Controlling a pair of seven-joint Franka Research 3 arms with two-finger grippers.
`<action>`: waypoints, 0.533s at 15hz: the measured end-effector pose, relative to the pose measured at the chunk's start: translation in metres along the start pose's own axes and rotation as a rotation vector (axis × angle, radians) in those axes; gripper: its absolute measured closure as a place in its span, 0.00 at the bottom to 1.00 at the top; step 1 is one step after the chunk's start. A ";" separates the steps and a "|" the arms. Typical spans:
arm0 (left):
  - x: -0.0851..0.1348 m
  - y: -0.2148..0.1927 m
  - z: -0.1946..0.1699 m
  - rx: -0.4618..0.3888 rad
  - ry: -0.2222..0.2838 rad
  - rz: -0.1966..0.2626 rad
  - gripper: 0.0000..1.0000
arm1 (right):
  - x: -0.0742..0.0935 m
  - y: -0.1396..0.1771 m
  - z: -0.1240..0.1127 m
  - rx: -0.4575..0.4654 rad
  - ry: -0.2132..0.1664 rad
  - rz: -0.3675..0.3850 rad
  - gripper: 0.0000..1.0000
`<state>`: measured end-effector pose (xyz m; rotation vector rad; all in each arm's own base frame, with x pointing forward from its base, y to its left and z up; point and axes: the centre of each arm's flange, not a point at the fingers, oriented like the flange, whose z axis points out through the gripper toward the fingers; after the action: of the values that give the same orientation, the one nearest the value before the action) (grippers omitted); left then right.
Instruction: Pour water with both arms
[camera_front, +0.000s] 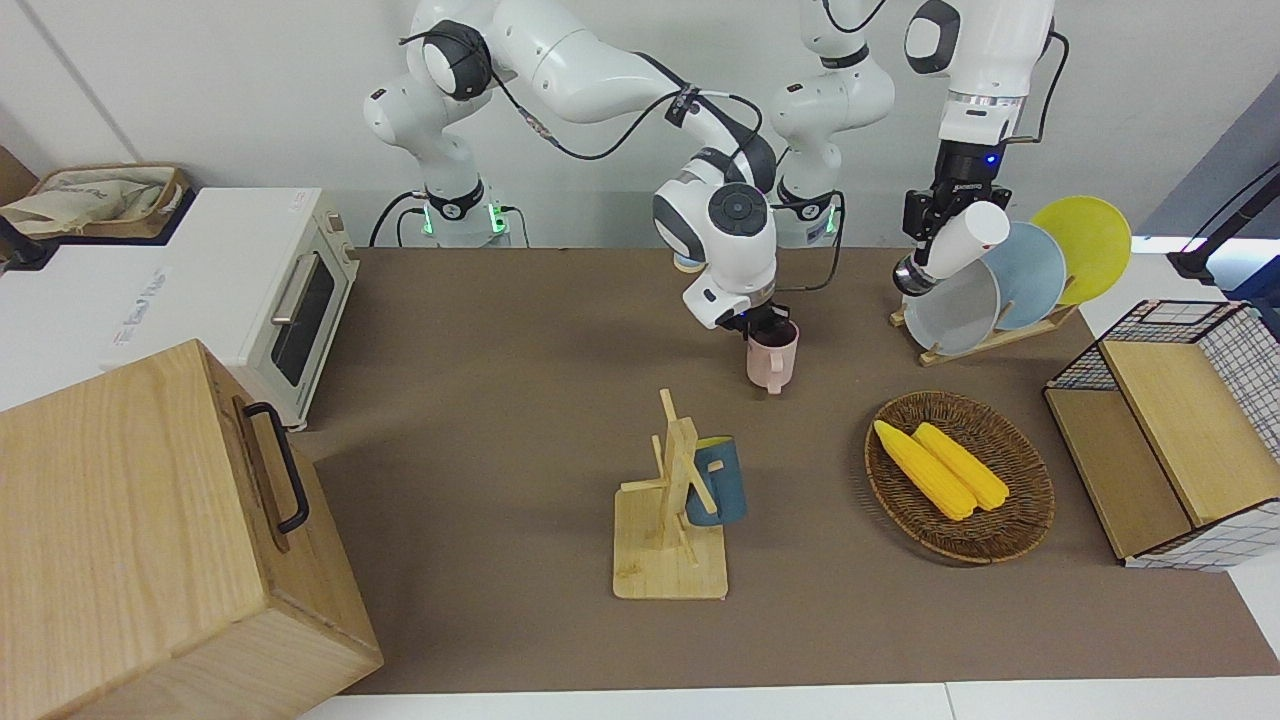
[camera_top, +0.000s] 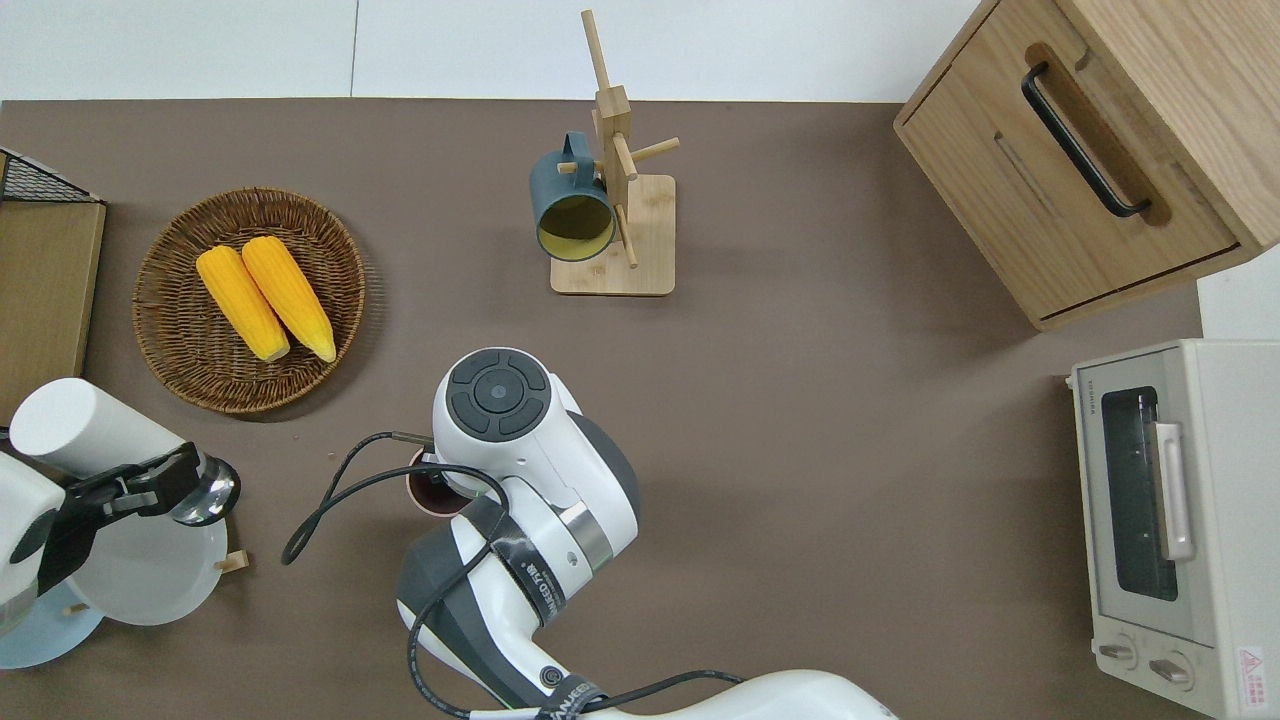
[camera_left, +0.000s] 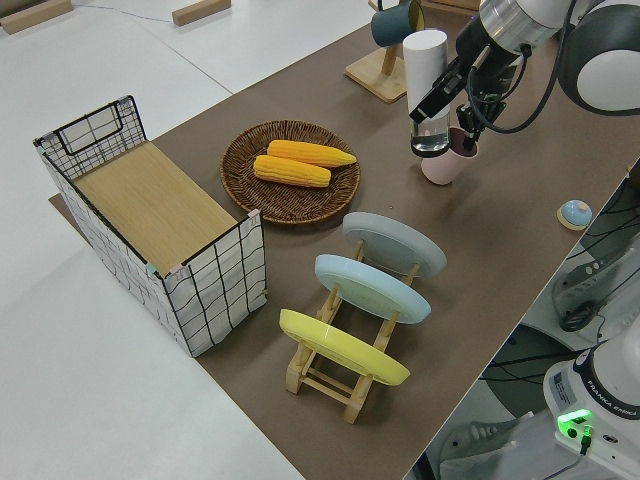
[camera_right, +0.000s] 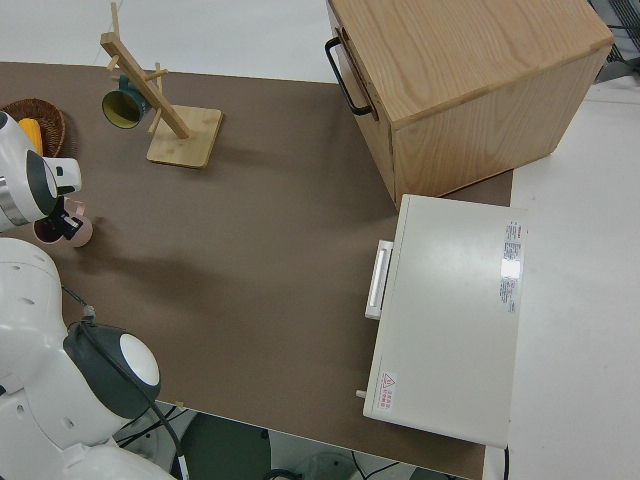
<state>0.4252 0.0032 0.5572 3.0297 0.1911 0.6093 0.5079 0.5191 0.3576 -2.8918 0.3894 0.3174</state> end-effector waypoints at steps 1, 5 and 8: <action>-0.003 0.003 0.002 -0.009 -0.004 0.001 0.35 | 0.001 0.000 0.001 -0.001 -0.001 0.002 0.95; -0.011 0.013 0.012 -0.040 -0.020 0.001 0.35 | 0.003 0.001 0.003 0.001 0.002 0.005 0.78; -0.014 0.016 0.014 -0.046 -0.025 0.006 0.35 | 0.006 0.001 0.002 0.004 0.007 0.008 0.50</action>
<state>0.4200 -0.0145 0.5400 2.9935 0.1649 0.5676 0.5125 0.5174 0.3538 -2.8891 0.4017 0.3081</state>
